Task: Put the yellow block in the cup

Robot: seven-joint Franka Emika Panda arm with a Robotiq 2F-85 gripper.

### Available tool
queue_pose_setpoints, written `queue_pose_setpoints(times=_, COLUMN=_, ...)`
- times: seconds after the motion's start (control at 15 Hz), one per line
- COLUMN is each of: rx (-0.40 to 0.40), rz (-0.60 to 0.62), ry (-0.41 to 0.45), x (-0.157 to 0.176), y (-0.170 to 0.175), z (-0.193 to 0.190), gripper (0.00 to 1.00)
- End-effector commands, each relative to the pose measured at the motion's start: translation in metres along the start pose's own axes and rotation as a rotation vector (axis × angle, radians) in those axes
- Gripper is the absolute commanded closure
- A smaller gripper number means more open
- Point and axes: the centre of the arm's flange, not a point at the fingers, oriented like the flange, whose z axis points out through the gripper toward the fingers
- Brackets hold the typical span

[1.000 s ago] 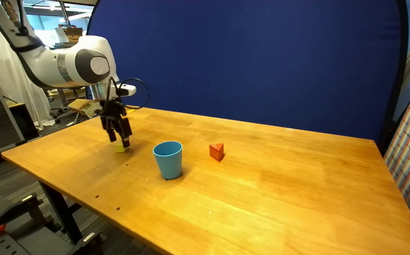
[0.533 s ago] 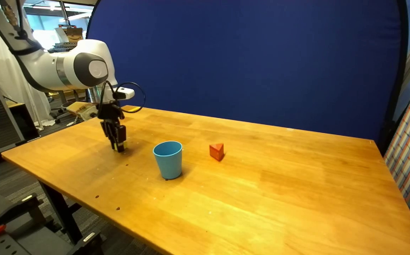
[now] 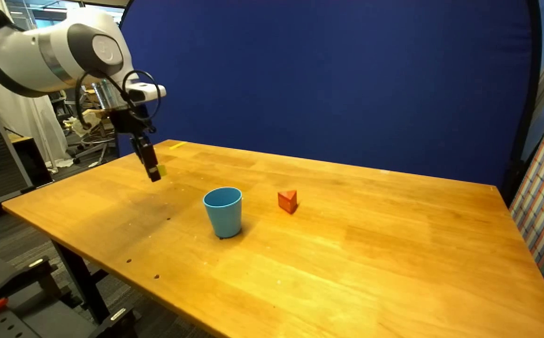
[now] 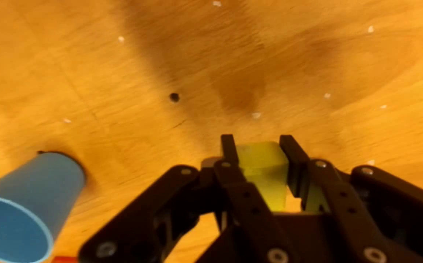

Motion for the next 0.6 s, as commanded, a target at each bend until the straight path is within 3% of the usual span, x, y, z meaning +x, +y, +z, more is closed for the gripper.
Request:
queue_pose_setpoints(times=0.0, rx=-0.082, rz=0.176, ry=0.056, x=-0.027, y=0.065, z=-0.058, gripper=0.87)
queue_pose_setpoints(times=0.27, rx=-0.211, rz=0.352, ry=0.075, x=-0.019, y=0.113, z=-0.071, gripper=0.88)
queue_pose_setpoints(times=0.53, rx=-0.261, rz=0.428, ry=0.054, x=0.014, y=0.146, z=-0.073, gripper=0.88)
